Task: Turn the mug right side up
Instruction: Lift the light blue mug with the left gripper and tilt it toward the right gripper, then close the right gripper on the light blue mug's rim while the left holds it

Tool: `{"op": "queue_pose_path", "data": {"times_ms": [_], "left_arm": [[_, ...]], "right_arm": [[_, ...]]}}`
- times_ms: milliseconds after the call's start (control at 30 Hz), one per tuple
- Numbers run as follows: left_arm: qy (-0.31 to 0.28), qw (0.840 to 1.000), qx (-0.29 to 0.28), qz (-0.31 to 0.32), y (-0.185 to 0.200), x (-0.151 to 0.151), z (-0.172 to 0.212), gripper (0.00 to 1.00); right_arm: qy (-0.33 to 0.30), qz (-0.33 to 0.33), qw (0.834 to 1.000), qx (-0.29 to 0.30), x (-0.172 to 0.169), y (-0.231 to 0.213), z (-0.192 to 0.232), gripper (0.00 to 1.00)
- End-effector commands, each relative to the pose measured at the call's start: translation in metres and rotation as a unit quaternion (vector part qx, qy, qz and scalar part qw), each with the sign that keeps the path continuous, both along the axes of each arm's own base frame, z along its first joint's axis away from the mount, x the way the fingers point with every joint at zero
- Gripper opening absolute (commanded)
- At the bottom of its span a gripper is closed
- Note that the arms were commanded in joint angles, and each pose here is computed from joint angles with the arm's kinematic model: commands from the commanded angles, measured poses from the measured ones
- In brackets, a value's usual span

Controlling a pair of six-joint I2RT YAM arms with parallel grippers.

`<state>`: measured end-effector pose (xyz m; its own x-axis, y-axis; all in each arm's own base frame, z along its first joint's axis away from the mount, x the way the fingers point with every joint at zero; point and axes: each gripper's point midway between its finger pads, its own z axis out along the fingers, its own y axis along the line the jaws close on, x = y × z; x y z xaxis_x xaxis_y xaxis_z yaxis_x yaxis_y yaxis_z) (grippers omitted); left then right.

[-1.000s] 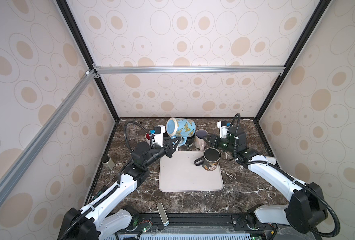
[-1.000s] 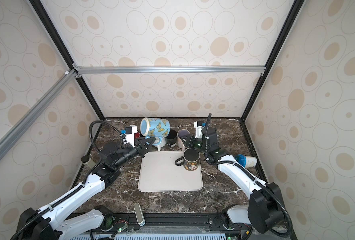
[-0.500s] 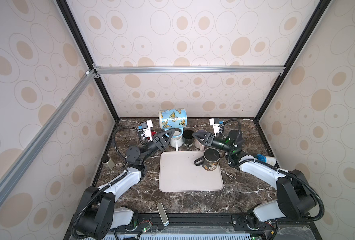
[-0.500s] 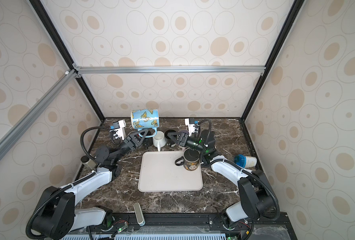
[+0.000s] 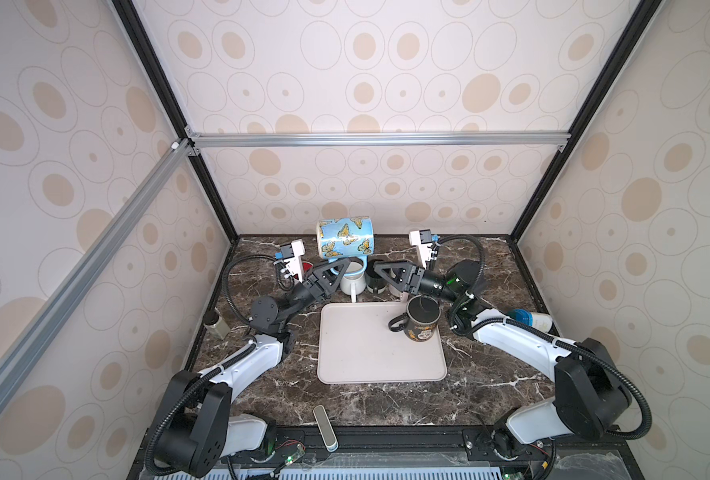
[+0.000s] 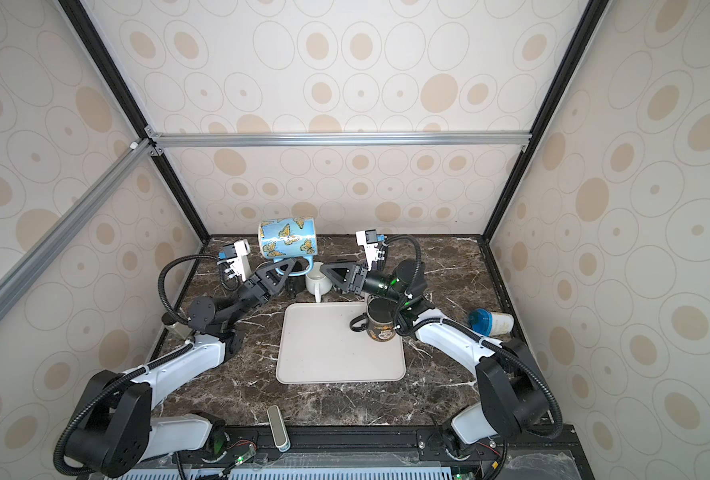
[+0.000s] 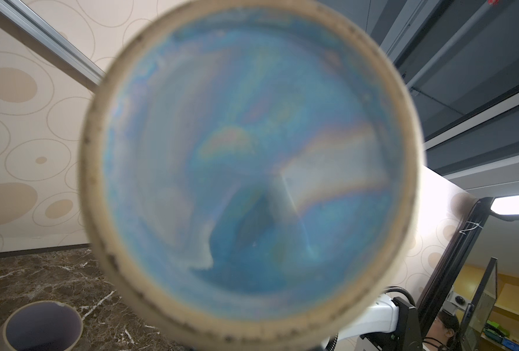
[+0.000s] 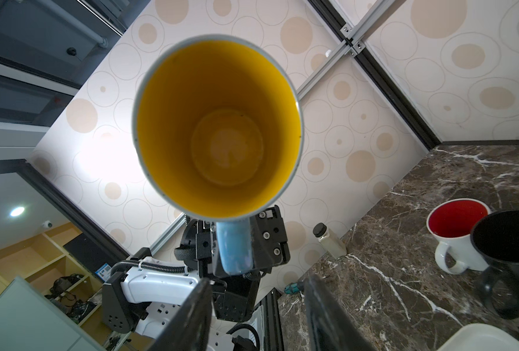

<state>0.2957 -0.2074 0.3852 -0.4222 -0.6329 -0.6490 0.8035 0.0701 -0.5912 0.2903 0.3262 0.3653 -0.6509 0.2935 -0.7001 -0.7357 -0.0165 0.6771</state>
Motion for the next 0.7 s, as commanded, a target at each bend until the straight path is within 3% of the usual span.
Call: {"op": "queue_pose_path", "data": {"times_ms": [0,667], "left_arm": [[-0.084,0.996,-0.041,-0.01,0.01,-0.026,0.038,0.0],[-0.06,0.996,-0.061,-0.032,0.008,-0.024,0.021,0.0]], "right_arm": [[-0.028,0.015,0.999,0.016,-0.007,0.005,0.017,0.51],[-0.001,0.027,1.0,0.008,0.019,0.041,0.011,0.43]]}}
